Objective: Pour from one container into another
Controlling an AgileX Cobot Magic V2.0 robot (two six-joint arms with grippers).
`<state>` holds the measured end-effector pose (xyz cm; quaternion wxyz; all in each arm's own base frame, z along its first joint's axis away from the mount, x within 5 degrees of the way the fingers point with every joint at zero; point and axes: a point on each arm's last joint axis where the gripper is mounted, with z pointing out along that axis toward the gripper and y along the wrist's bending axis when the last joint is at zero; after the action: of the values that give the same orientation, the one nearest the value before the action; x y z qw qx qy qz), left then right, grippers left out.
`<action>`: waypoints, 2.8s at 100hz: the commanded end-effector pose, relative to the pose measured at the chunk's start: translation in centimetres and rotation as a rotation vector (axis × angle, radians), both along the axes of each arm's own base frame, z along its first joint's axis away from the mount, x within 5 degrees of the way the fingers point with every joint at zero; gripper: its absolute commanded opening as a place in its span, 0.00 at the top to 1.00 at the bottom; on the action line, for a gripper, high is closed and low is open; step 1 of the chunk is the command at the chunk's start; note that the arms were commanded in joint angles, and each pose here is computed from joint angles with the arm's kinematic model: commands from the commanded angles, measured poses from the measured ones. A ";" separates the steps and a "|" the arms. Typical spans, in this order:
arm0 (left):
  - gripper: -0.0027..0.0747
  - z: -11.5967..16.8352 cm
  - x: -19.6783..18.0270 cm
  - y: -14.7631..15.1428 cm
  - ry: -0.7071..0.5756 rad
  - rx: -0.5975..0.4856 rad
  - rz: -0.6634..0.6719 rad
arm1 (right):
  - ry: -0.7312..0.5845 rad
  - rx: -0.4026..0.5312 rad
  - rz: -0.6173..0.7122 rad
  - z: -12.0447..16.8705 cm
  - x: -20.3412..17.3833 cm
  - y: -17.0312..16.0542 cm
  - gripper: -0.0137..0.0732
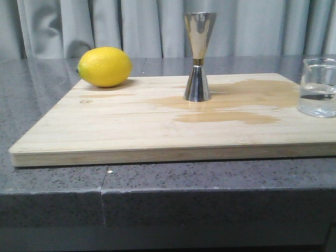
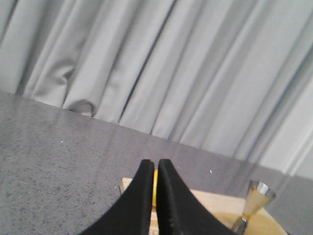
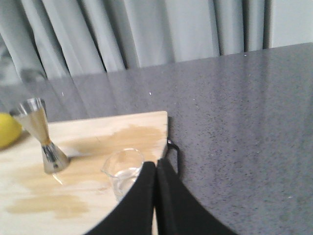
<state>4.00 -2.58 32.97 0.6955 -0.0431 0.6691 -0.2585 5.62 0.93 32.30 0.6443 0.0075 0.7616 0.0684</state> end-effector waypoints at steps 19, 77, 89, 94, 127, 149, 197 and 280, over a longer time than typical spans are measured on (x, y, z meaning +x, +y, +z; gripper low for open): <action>0.98 6.0 4.1 -2.5 -0.112 0.340 -0.274 | 0.046 -0.185 0.040 5.2 4.3 -0.1 0.91; 0.21 2.1 14.6 -6.8 -0.106 0.312 -0.705 | 0.030 -0.177 0.038 5.7 4.5 0.0 0.91; 0.21 0.6 15.8 -9.3 -0.137 0.323 -0.783 | 0.030 -0.177 0.038 5.7 4.5 0.0 0.91; 0.21 -0.1 16.3 -10.4 -0.132 0.366 -0.803 | 0.030 -0.177 0.038 5.7 4.5 0.0 0.91; 0.27 -3.8 19.6 -16.8 -0.024 0.499 -0.896 | 0.032 -0.177 0.039 5.6 4.5 0.0 0.91; 0.28 -3.8 21.8 -18.1 -0.023 0.496 -0.894 | 0.035 -0.177 0.040 5.6 4.5 0.0 0.91; 0.28 -5.1 24.4 -20.8 -0.009 0.496 -0.932 | 0.012 -0.176 0.033 5.8 4.5 -0.1 0.91; 0.30 -6.0 27.5 -24.5 -0.038 0.452 -1.003 | 0.000 -0.175 0.029 5.9 4.5 -0.1 0.91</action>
<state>31.96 -26.41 23.73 0.4612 0.4504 0.6671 -0.3735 9.95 0.94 36.49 0.5996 -0.0641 0.7975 0.0184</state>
